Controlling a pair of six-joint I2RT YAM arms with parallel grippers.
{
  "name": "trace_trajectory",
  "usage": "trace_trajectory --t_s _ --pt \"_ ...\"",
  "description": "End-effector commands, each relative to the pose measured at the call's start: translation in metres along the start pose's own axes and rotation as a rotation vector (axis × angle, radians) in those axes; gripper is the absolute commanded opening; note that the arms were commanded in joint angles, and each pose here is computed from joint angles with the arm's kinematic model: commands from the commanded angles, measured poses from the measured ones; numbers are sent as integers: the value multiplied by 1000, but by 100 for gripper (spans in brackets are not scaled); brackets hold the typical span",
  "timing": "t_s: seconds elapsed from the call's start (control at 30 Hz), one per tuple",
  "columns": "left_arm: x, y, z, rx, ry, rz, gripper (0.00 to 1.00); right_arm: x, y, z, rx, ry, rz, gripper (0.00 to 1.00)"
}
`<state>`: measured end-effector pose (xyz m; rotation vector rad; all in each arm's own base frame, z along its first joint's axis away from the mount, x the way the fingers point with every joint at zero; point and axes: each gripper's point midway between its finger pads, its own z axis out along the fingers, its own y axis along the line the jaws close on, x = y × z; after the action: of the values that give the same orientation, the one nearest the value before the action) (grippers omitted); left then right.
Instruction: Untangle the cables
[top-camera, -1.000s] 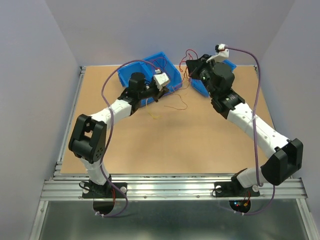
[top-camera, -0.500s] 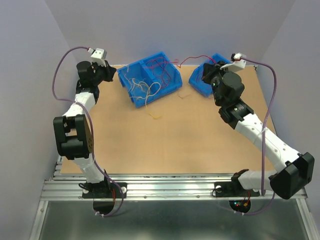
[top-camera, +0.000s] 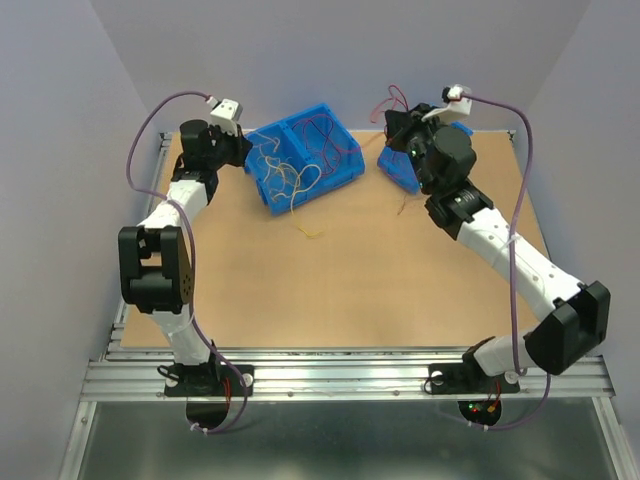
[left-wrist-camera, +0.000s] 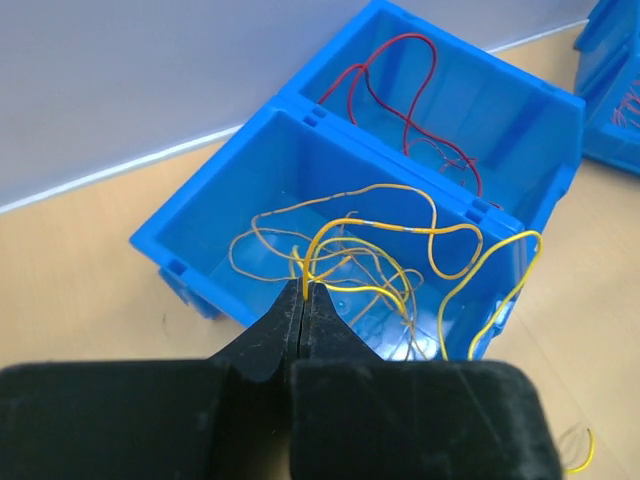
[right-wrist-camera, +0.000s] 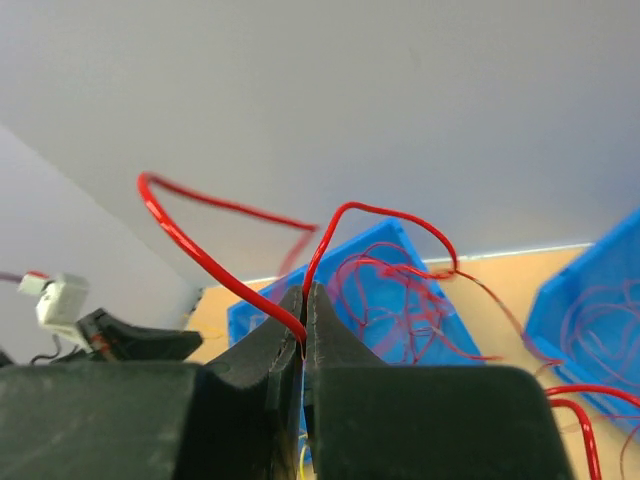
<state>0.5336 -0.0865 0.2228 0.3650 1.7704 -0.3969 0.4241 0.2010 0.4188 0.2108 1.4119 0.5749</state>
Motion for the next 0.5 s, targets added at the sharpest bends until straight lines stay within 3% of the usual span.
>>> trace_trajectory --t_s 0.0,0.17,0.2,0.23,0.33,0.43,0.47 --pt "-17 -18 10 -9 -22 82 0 -49 68 13 -248 -93 1 1" --pt "13 -30 20 -94 106 177 0 -52 107 42 -397 -117 -17 1" --pt "17 -32 20 -108 121 185 0 -73 118 44 -422 -163 -9 0" --pt "24 -39 21 -105 144 195 0 -59 122 56 -442 -140 -9 0" --pt "38 -35 24 -130 205 185 0 -78 144 65 -512 -190 3 1" --pt "54 -24 36 -164 269 166 0 -67 153 85 -551 -193 16 1" --pt "61 -22 44 -161 288 164 0 -89 164 83 -580 -246 25 1"
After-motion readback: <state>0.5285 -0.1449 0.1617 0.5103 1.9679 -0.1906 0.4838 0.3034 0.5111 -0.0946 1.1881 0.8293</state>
